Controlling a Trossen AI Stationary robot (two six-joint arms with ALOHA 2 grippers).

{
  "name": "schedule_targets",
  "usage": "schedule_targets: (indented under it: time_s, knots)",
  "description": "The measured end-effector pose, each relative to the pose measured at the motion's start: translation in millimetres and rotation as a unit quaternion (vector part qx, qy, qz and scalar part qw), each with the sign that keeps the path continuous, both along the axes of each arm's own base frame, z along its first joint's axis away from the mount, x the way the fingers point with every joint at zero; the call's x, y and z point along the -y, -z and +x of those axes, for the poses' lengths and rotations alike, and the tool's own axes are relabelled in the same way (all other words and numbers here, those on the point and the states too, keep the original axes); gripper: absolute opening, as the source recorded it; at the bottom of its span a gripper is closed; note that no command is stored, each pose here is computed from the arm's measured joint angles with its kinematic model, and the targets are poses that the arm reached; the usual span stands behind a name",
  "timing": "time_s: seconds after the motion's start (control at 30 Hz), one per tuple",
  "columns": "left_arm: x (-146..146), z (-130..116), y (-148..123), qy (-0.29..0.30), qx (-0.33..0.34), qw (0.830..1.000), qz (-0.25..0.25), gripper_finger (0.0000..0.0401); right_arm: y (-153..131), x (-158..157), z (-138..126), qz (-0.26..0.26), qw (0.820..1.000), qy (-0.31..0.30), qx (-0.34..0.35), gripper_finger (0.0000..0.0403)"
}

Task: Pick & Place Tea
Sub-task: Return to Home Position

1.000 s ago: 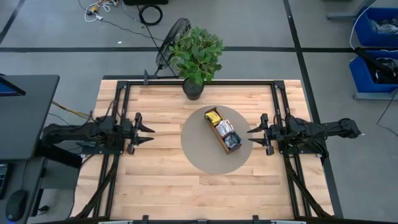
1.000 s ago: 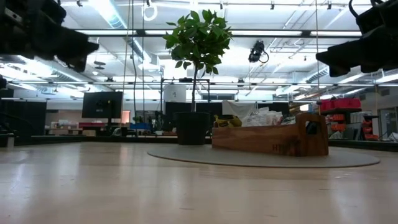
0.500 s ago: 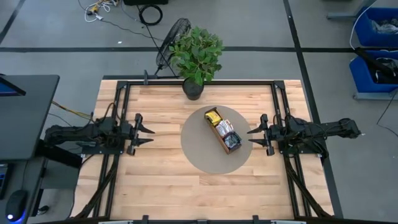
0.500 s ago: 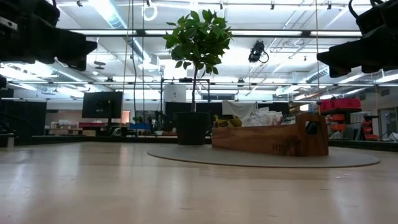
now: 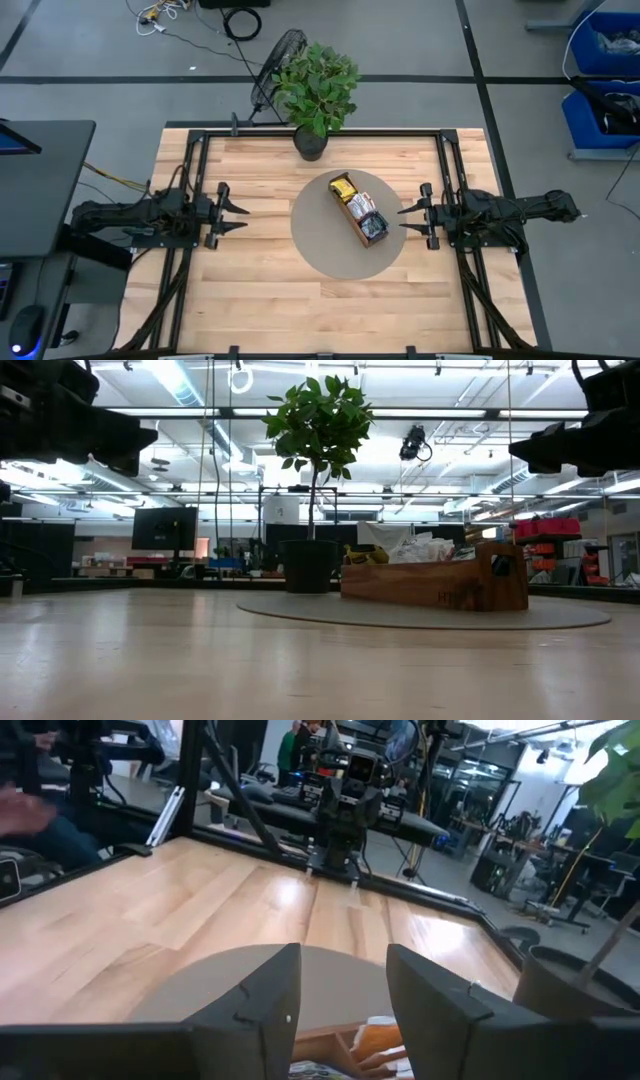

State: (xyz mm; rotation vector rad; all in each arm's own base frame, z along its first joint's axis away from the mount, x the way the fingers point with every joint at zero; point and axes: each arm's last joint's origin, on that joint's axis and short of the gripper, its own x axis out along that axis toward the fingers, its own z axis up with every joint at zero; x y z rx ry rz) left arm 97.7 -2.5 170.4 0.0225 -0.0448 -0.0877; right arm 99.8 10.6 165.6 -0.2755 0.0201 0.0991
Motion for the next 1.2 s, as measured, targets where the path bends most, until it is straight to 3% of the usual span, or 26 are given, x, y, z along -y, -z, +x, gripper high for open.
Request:
schedule_targets:
  time_s: [1.2]
  knots:
    - [0.0, -0.1, -2.9, 0.001, 0.017, 1.0, -0.005, 0.0151, 0.0, -0.1, 0.0, 0.001, 1.0, -0.001, 0.0, 0.0157]
